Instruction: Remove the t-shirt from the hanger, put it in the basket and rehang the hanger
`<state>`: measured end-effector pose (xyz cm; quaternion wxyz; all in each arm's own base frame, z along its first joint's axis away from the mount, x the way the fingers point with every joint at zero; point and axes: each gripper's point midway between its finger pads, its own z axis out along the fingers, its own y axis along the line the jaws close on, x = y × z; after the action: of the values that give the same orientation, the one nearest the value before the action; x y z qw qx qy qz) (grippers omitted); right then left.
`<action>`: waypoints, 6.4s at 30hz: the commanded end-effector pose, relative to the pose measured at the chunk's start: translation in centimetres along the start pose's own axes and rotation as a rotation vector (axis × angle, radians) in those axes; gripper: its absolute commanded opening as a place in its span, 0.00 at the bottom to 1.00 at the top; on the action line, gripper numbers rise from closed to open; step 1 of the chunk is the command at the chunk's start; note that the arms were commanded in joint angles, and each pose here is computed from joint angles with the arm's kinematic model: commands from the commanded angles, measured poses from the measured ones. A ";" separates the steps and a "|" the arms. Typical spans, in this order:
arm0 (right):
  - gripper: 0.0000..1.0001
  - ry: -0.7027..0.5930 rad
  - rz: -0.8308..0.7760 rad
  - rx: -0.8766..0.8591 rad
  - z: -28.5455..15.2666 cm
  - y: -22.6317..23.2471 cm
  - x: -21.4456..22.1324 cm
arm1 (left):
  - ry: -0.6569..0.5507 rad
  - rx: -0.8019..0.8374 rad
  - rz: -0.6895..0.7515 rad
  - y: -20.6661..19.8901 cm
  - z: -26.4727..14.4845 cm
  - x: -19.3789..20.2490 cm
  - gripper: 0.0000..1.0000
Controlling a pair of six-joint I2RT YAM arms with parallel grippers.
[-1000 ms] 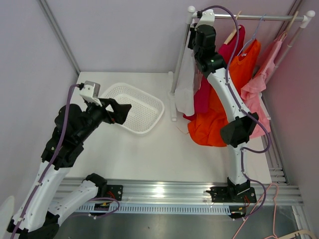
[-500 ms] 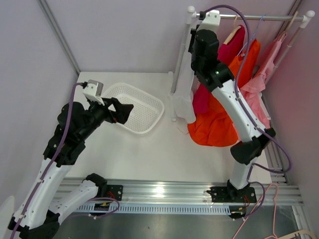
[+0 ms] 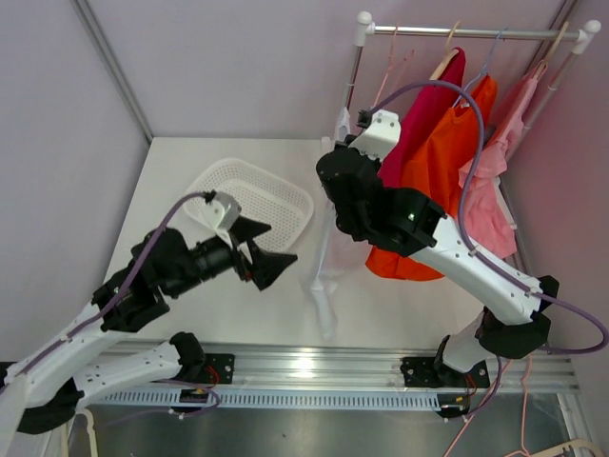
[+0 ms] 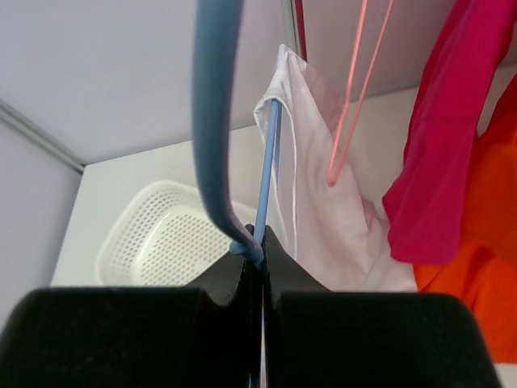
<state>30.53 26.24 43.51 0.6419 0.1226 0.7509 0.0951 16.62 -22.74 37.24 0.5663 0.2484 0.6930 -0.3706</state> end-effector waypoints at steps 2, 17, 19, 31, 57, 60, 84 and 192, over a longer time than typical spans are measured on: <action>0.00 -0.030 0.198 0.059 -1.7 -1.8 -1.7 | -0.047 0.009 -0.007 -2.4 -1.5 2.3 1.00; 0.00 -0.021 0.175 -0.024 -1.5 0.3 -2.6 | -0.013 -0.092 0.153 -5.1 4.3 8.9 1.00; 0.00 -0.013 0.173 -0.037 -1.6 0.5 -2.4 | -0.006 -0.184 0.162 -3.8 4.8 8.8 0.95; 0.00 0.021 0.145 -0.024 2.0 -0.8 -3.3 | -0.063 0.034 0.177 -7.4 1.2 8.9 0.01; 0.00 0.368 0.000 -0.432 -9.6 -0.4 0.2 | 0.038 -0.405 -0.062 5.1 1.2 2.5 0.01; 0.00 0.349 0.007 -0.418 -9.9 -2.0 1.4 | -0.032 -0.430 -0.082 6.9 2.3 -2.7 0.01; 0.00 -0.025 -0.009 -0.157 -3.1 -5.6 -4.7 | -0.391 -0.435 0.086 13.5 5.8 -26.4 0.01; 0.51 -0.048 -0.015 0.103 19.3 -15.8 -12.7 | 0.044 -0.691 -0.297 19.7 1.7 -5.3 0.99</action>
<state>48.97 6.83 50.06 0.6816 0.1533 0.7150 0.0270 34.33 -12.75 34.90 0.5009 -0.0599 0.8392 -0.2032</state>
